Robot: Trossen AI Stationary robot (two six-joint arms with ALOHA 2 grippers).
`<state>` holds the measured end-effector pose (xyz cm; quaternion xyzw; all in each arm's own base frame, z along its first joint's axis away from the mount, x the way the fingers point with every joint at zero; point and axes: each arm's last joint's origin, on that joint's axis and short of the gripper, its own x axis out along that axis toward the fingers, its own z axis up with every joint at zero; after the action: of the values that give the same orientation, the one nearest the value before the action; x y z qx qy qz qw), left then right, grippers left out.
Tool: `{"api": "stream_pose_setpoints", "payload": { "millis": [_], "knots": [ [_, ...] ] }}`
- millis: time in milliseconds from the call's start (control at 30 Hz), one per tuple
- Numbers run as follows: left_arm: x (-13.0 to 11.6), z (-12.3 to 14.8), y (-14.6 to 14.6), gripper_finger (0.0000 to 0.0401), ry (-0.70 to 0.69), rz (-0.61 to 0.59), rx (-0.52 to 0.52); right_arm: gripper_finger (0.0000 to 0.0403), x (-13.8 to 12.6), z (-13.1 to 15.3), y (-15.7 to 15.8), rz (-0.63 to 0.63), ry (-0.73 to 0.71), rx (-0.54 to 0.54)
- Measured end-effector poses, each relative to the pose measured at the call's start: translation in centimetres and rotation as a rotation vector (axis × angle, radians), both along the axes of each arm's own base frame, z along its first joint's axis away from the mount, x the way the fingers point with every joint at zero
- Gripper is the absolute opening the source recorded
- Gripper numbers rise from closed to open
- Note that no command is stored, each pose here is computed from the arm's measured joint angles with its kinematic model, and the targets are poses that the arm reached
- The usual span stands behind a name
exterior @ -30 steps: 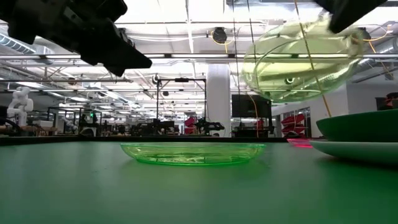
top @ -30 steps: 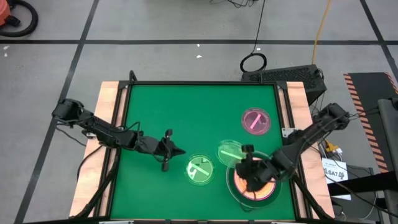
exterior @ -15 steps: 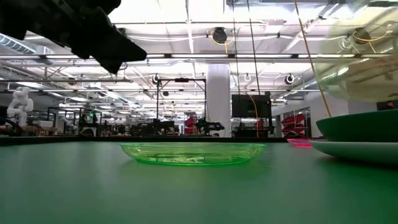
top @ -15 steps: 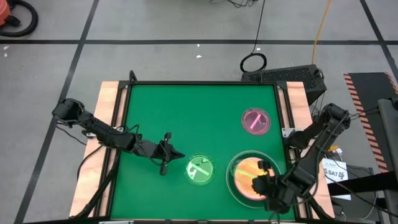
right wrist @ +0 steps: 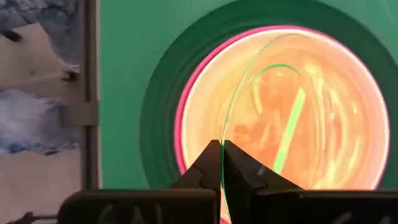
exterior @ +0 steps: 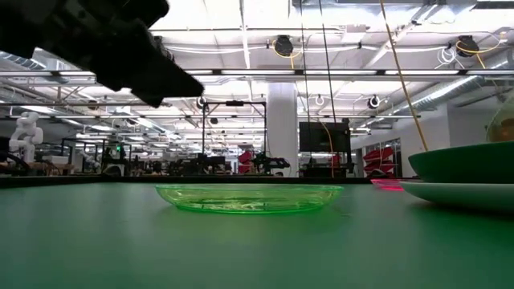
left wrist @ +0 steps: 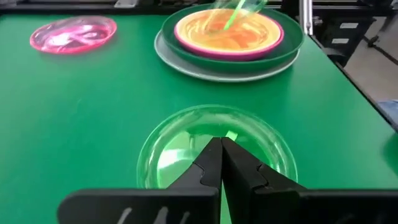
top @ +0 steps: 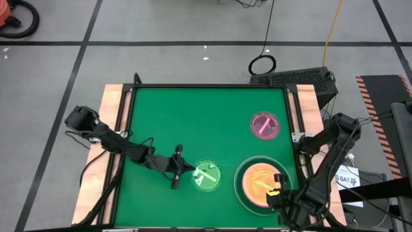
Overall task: Stack plastic plates
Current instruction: Stack the top green plate on top of the orange plate
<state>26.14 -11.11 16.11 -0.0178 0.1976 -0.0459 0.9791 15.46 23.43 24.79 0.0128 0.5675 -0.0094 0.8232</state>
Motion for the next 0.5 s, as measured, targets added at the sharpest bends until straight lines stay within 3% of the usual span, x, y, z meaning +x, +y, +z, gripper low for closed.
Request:
{"api": "stream_pose_setpoints", "payload": {
  "millis": [233, 500],
  "knots": [
    [2.7, -0.1, -1.2, 0.0008, 0.029, -0.038, 0.099, 0.0006, 0.1, -0.9, 0.4, -0.011, 0.019, -0.025],
    [4.2, 0.0, -1.9, 0.0008, 0.106, -0.04, 0.12, 0.0045, 0.6, -2.9, 1.3, -0.009, 0.054, -0.091]
  ]
}}
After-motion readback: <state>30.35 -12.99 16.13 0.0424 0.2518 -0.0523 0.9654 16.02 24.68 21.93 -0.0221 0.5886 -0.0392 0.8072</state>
